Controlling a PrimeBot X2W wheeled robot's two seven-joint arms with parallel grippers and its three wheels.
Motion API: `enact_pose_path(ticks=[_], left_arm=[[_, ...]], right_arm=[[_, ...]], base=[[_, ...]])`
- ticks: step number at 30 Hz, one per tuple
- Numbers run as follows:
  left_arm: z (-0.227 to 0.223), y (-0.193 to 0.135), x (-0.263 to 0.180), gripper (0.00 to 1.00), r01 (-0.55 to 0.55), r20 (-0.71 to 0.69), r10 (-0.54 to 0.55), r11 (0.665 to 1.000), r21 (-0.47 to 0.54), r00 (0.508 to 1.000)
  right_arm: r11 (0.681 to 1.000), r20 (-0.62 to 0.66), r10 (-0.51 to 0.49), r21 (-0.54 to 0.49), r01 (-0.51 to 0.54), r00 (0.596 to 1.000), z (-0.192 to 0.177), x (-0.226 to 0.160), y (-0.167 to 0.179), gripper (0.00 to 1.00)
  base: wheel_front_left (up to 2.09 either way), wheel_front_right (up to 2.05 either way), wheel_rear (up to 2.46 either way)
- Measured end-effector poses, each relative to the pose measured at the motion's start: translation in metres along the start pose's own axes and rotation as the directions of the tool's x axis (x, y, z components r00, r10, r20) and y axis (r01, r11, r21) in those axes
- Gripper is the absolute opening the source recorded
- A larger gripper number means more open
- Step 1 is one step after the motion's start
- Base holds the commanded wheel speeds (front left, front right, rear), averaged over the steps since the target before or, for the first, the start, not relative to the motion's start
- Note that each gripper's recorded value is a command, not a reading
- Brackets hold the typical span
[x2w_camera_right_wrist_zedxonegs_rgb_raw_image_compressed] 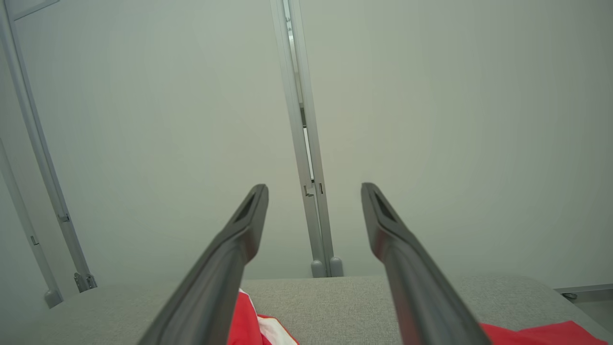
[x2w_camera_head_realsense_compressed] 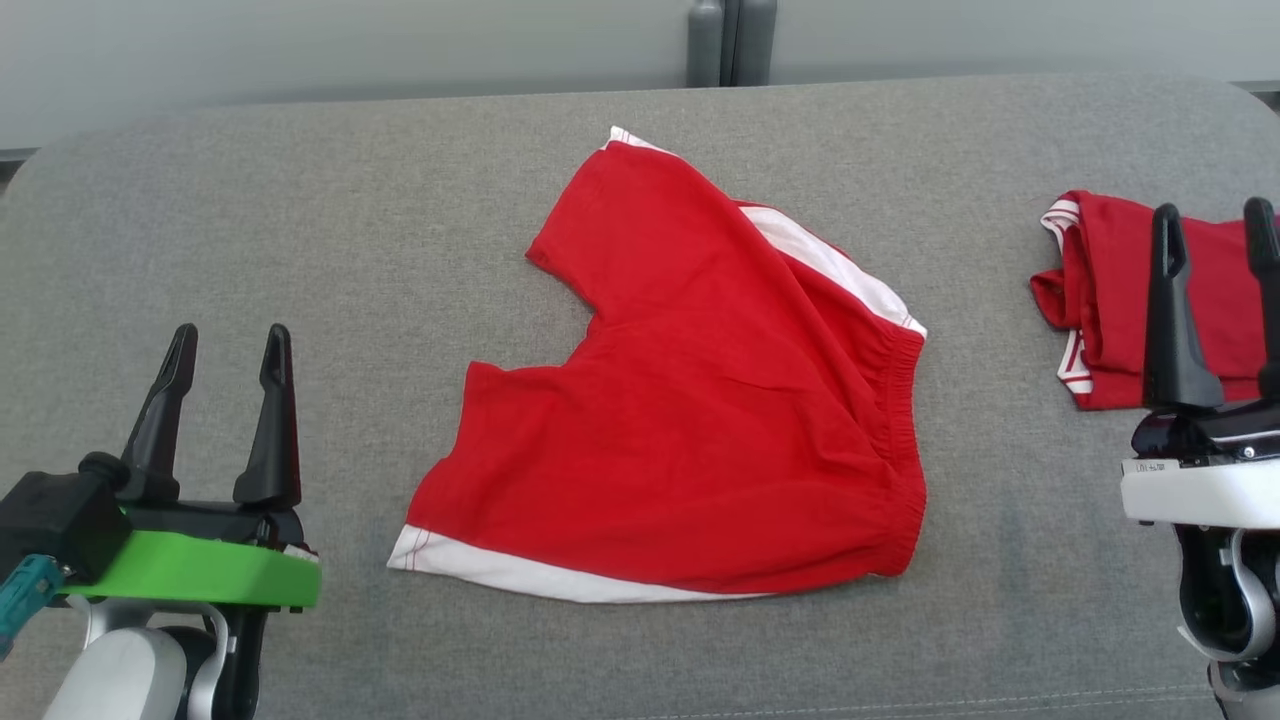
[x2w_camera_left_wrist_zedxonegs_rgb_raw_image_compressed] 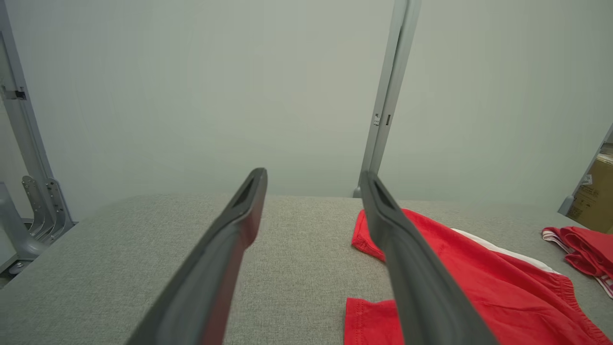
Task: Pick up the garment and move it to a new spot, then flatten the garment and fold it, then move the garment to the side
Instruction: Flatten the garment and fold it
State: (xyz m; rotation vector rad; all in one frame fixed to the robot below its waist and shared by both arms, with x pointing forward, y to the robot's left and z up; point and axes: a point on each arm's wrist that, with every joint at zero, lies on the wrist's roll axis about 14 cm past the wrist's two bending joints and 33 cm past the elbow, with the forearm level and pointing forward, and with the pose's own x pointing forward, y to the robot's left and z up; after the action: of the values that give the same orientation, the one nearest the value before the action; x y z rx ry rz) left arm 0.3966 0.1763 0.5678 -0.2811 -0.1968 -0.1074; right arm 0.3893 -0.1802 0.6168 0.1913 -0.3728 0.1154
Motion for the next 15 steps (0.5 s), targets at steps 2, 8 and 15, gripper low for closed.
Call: enact_pose_path(ticks=[2, 8, 15], left_arm=[[0.004, -0.001, -0.002, 1.00, 0.000, 0.011, 0.000, 1.000, 0.004, 1.000], [0.001, -0.001, -0.021, 1.00, -0.015, -0.009, 0.015, 1.000, -0.004, 1.000], [-0.008, -0.001, -0.034, 1.00, -0.022, -0.040, 0.022, 1.000, -0.005, 0.999]], right_arm=[[1.000, -0.017, -0.006, 0.007, 0.006, 1.000, -0.004, -0.006, 0.001, 1.00], [0.999, -0.091, -0.005, 0.039, 0.009, 0.996, -0.021, -0.027, 0.009, 1.00], [0.998, -0.199, -0.021, 0.059, 0.033, 0.980, -0.048, -0.053, 0.009, 1.00]], base=[[0.00, 0.00, 0.00], [0.00, 0.00, 0.00], [0.00, 0.00, 0.00]])
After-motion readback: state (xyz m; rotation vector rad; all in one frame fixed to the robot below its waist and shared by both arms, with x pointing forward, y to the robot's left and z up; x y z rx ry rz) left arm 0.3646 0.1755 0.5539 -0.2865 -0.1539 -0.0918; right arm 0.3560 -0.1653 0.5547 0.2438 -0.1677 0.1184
